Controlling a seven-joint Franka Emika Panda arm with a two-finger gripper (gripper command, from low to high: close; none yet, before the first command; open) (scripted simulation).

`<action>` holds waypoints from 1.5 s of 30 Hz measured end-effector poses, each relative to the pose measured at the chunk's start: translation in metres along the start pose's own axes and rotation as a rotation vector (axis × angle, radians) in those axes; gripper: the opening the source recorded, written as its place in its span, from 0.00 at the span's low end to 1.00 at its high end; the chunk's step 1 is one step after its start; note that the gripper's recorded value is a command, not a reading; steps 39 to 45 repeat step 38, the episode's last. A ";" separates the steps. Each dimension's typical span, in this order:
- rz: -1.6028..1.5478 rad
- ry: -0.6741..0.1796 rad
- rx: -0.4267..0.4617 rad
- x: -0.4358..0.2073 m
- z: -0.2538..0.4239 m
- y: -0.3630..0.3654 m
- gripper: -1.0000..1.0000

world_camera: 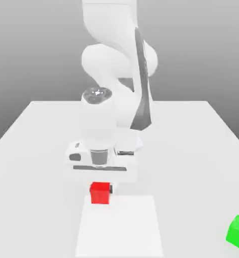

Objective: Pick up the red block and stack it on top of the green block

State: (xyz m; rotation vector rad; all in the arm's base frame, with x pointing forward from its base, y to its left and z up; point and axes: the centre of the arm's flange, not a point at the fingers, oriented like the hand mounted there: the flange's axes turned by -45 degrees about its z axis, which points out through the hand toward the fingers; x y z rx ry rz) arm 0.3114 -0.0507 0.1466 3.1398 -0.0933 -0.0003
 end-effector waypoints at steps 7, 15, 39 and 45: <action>0.001 0.000 0.001 0.002 -0.032 0.001 0.00; -0.050 -0.016 -0.031 0.043 -0.067 -0.050 0.00; -0.167 0.001 0.002 0.111 -0.043 -0.355 1.00; -0.167 0.001 0.002 0.111 -0.043 -0.355 1.00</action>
